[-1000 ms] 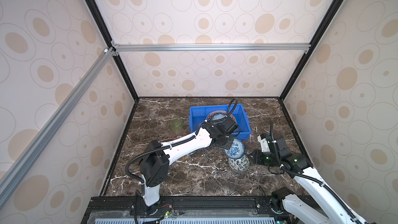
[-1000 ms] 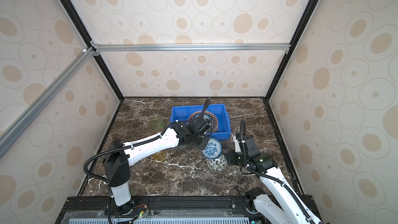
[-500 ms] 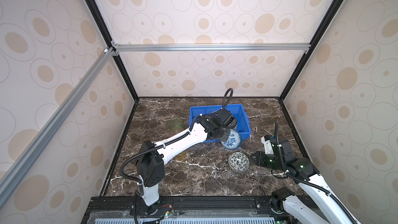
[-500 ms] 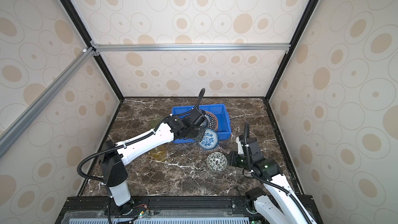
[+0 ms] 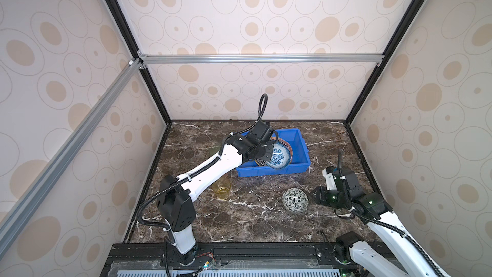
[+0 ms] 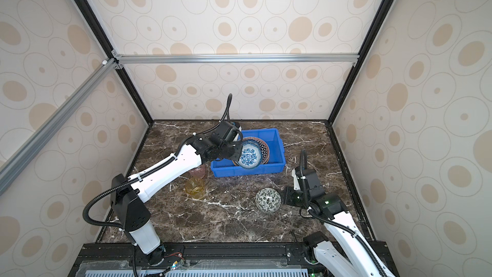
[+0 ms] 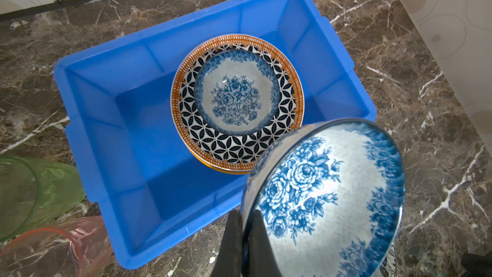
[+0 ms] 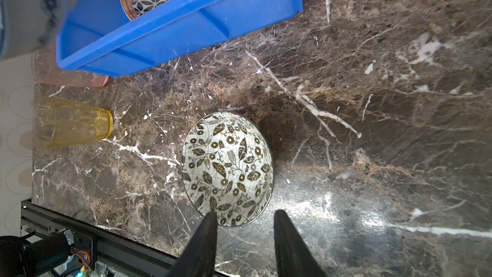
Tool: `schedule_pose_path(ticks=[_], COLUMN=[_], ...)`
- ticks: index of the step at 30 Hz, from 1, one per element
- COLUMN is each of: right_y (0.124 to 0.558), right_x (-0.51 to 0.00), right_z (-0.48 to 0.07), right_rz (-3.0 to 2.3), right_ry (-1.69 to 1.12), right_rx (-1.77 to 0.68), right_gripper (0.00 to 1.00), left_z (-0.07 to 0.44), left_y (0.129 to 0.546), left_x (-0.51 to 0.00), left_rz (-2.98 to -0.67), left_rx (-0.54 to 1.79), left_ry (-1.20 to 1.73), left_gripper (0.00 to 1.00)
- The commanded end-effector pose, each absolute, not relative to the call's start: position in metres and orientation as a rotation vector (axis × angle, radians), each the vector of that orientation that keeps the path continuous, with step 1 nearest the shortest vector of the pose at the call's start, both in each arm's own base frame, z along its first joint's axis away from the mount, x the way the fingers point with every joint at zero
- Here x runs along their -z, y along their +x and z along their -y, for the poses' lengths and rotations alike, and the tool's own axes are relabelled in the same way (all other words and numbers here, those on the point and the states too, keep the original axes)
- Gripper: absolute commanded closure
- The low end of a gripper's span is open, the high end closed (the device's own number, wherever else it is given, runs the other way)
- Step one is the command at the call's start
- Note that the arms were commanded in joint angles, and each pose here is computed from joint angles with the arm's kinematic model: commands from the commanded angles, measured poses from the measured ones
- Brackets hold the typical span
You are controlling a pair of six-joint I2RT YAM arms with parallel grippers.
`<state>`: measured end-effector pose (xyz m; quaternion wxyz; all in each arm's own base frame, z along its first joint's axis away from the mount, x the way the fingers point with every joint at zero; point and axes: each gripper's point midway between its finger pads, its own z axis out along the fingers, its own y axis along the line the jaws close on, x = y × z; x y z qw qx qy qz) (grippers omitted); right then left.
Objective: Place the mixed dishes into the plastic bin
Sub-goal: 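Lift the floral bowl toward the bin with the left gripper while the right gripper releases, then carry the blue floral bowl over the plates in the bin with the left gripper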
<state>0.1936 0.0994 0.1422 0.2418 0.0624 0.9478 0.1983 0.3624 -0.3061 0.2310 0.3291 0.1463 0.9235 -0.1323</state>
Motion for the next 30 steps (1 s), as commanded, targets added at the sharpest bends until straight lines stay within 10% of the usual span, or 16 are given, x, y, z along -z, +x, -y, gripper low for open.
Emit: schedule_pose_path(ticks=[1, 30], right_y=[0.199, 0.216], right_x=[-0.148, -0.129], right_z=[-0.1, -0.099], right_rz=[-2.581, -2.648], right_ry=[0.151, 0.124], right_rx=[-0.527, -0.43], right_gripper=[0.62, 0.62], left_z=[0.306, 0.299], left_y=[0.373, 0.431], left_x=[-0.266, -0.245], left_rz=[-2.32, -2.344], left_rx=[0.435, 0.485], left_ry=[0.344, 0.255], left_gripper=[1.0, 1.0])
